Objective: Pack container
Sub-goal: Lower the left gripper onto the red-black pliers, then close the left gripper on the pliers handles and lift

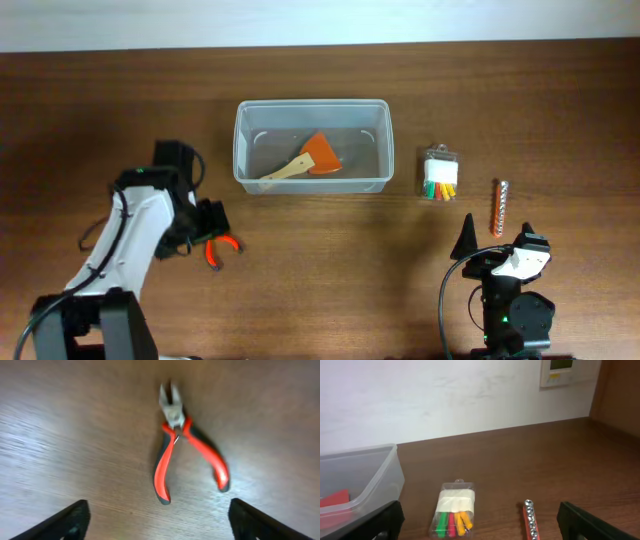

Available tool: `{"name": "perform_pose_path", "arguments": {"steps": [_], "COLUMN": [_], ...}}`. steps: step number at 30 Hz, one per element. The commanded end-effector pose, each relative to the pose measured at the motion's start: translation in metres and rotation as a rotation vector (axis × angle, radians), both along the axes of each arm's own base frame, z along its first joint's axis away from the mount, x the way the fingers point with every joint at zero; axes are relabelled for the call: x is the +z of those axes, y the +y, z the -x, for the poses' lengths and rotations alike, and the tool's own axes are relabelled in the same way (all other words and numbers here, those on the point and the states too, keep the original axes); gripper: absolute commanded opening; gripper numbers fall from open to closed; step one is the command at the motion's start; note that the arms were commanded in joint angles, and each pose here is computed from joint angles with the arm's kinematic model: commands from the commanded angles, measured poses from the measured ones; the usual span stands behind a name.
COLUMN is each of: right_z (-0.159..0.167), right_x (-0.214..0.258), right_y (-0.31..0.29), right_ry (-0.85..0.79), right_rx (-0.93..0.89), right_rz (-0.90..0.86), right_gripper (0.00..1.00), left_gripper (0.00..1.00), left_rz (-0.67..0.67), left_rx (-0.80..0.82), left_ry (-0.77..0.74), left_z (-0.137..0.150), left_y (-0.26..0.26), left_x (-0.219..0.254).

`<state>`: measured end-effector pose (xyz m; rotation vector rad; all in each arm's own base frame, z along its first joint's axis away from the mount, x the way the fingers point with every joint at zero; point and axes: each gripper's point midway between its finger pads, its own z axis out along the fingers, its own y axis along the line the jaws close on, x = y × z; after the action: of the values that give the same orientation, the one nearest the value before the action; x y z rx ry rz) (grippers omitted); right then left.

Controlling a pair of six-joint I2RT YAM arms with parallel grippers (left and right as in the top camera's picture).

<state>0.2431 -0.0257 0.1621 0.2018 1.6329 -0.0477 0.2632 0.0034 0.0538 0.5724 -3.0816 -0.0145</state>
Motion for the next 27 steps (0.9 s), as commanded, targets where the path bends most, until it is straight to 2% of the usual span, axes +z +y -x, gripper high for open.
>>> {"name": "perform_pose_path", "arguments": {"steps": [1, 5, 8, 11, 19, 27], "right_z": [0.0, 0.0, 0.0, 0.0, 0.0, 0.0], "right_x": [-0.003, -0.003, -0.003, -0.003, -0.003, -0.003], "right_y": [-0.001, -0.001, -0.001, -0.001, -0.001, -0.001], "right_ry": [0.003, 0.003, 0.003, 0.003, 0.003, 0.003], "right_rx": [-0.001, -0.001, -0.002, -0.002, -0.001, -0.002], "right_rz": [0.003, 0.003, 0.003, 0.003, 0.003, 0.003], "right_gripper": [0.99, 0.99, 0.99, 0.99, 0.99, 0.99], "left_gripper": [0.81, 0.75, 0.52, 0.42, 0.39, 0.38], "left_rz": [0.031, 0.033, 0.032, 0.032, 0.081, 0.07], "left_rx": [-0.02, -0.06, -0.061, -0.061, -0.063, -0.061], "left_ry": [0.009, 0.002, -0.012, -0.032, -0.075, -0.011], "left_z": [0.01, 0.011, 0.009, 0.006, -0.006, 0.002], "left_y": [-0.005, -0.005, -0.005, -0.005, -0.014, -0.012], "left_x": [-0.009, -0.016, -0.021, -0.026, -0.042, -0.055]}}
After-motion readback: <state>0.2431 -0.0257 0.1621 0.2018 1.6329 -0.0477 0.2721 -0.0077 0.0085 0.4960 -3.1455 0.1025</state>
